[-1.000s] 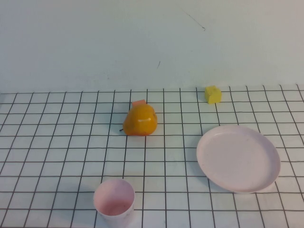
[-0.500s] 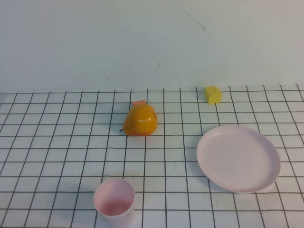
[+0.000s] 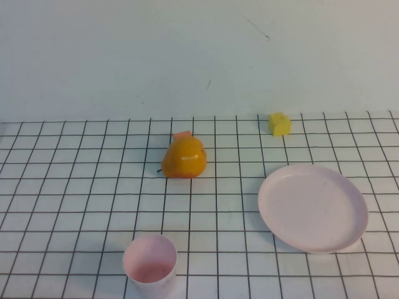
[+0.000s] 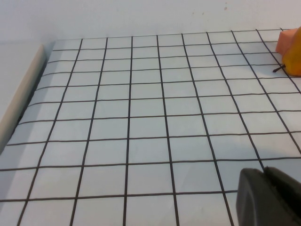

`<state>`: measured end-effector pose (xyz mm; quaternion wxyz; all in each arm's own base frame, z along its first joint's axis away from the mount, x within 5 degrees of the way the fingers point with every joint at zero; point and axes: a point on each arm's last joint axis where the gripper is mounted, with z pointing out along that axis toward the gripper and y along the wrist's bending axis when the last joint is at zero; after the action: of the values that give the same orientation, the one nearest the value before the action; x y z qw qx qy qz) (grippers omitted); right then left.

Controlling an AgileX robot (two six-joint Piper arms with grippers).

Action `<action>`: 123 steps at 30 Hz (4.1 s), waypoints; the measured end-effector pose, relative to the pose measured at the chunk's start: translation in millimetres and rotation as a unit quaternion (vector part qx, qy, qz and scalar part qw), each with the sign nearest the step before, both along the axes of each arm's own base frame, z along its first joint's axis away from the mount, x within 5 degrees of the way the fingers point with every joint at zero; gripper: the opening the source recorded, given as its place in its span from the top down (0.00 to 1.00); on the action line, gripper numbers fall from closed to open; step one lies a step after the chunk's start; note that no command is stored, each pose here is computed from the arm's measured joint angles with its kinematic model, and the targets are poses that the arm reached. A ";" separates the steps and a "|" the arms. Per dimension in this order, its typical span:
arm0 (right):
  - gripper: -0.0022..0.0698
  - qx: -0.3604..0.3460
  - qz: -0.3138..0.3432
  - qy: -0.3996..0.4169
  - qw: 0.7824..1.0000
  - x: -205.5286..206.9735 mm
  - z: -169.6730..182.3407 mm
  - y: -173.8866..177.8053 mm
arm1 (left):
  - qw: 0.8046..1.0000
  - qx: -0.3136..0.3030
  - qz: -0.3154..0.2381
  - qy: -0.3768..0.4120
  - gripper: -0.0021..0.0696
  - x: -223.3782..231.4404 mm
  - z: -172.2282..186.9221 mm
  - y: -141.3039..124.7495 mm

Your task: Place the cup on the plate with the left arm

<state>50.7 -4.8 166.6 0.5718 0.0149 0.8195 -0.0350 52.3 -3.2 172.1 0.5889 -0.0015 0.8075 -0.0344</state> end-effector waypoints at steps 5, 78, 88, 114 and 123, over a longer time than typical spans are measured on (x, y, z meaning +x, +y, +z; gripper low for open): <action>0.97 0.000 0.000 0.000 1.000 0.0 0.0 0.0 | 1.000 0.000 0.000 0.000 0.97 0.0 0.0 0.0; 0.97 0.000 0.000 0.000 1.000 0.0 0.0 0.0 | 0.991 -0.001 0.003 -0.135 0.97 4.6 22.4 0.4; 0.97 0.000 0.000 0.000 1.000 0.0 0.0 0.0 | 0.885 -0.018 0.008 -0.466 0.97 -14.4 81.7 1.9; 0.97 0.000 0.000 0.000 1.000 0.0 0.0 0.0 | 0.996 -0.059 -0.019 0.071 0.97 2.1 155.8 -7.6; 0.97 0.000 0.000 0.000 1.000 0.0 0.0 0.0 | 0.941 -0.083 -0.159 0.286 0.58 81.7 146.5 -37.1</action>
<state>50.7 -4.8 166.6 0.5718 0.0149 0.8195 -0.0350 133.9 -40.4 318.6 0.3175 0.0681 0.9260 -0.1925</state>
